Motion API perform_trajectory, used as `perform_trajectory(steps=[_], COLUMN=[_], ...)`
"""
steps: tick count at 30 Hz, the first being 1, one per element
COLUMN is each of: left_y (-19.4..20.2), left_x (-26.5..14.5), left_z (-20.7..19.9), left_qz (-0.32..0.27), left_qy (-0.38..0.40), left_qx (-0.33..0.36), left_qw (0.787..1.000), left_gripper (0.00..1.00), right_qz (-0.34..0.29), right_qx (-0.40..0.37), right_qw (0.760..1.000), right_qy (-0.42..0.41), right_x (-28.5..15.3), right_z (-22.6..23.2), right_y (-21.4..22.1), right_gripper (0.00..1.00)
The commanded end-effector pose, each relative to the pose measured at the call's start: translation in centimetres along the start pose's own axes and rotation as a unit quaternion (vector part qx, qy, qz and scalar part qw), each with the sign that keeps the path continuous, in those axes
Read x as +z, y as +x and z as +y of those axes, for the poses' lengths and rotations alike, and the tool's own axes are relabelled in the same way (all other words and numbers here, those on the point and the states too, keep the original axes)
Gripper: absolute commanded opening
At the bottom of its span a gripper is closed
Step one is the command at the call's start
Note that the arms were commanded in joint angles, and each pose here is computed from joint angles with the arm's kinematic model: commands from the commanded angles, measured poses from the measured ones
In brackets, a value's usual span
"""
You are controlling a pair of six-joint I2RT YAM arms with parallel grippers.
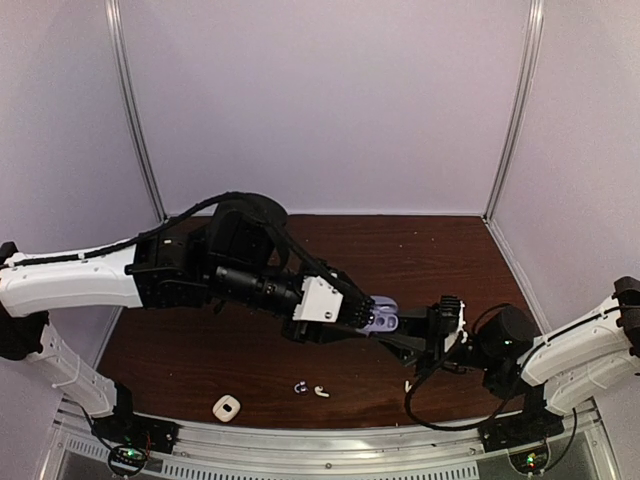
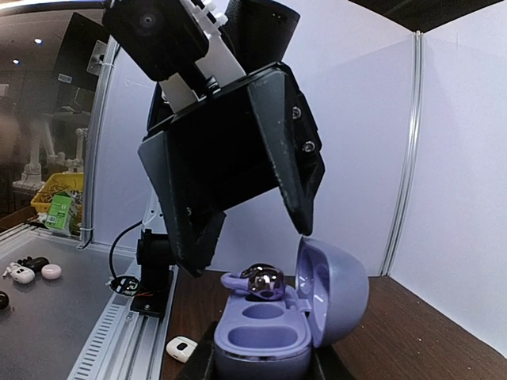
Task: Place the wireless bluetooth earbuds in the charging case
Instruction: Adjust the left earbud in the left side groove of the charging case.
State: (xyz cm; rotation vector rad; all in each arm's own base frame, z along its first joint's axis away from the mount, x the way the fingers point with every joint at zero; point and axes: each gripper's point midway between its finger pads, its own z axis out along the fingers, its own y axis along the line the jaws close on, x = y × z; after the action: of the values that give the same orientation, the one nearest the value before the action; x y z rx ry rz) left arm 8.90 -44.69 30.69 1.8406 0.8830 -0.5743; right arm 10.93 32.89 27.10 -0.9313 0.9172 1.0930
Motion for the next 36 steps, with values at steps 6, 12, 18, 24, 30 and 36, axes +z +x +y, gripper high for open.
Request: perform_trajectory(steps=[6,12,18,24,30,36], left_y=[0.1,0.7,1.6,2.5,2.4,2.0], left_x=[0.5,1.0,1.1,1.1,1.2,1.0], left_z=[-0.3,-0.8,-0.7,-1.1,-1.3,-1.3], left_qz=[0.019,0.029,0.053,0.078,0.074,0.058], left_qy=[0.015,0.02,0.014,0.017,0.02,0.024], left_qx=[0.013,0.013,0.017,0.028,0.023,0.012], left_qw=[1.0,0.999,0.998,0.996,0.997,0.998], left_gripper=[0.42,0.42,0.38,0.3,0.23,0.18], right_qz=[-0.01,-0.007,-0.006,-0.009,-0.009,-0.012], right_qx=[0.011,0.014,0.016,0.016,0.015,0.013], right_qw=[1.0,1.0,1.0,1.0,1.0,0.999], right_qy=[-0.007,-0.007,-0.009,-0.009,-0.015,-0.027], right_x=[0.8,0.8,0.8,0.8,0.8,0.8], right_z=[0.1,0.1,0.1,0.1,0.4,0.8], right_y=[-0.6,-0.4,-0.4,-0.5,-0.6,-0.8], right_gripper=[0.0,0.0,0.0,0.0,0.0,0.0])
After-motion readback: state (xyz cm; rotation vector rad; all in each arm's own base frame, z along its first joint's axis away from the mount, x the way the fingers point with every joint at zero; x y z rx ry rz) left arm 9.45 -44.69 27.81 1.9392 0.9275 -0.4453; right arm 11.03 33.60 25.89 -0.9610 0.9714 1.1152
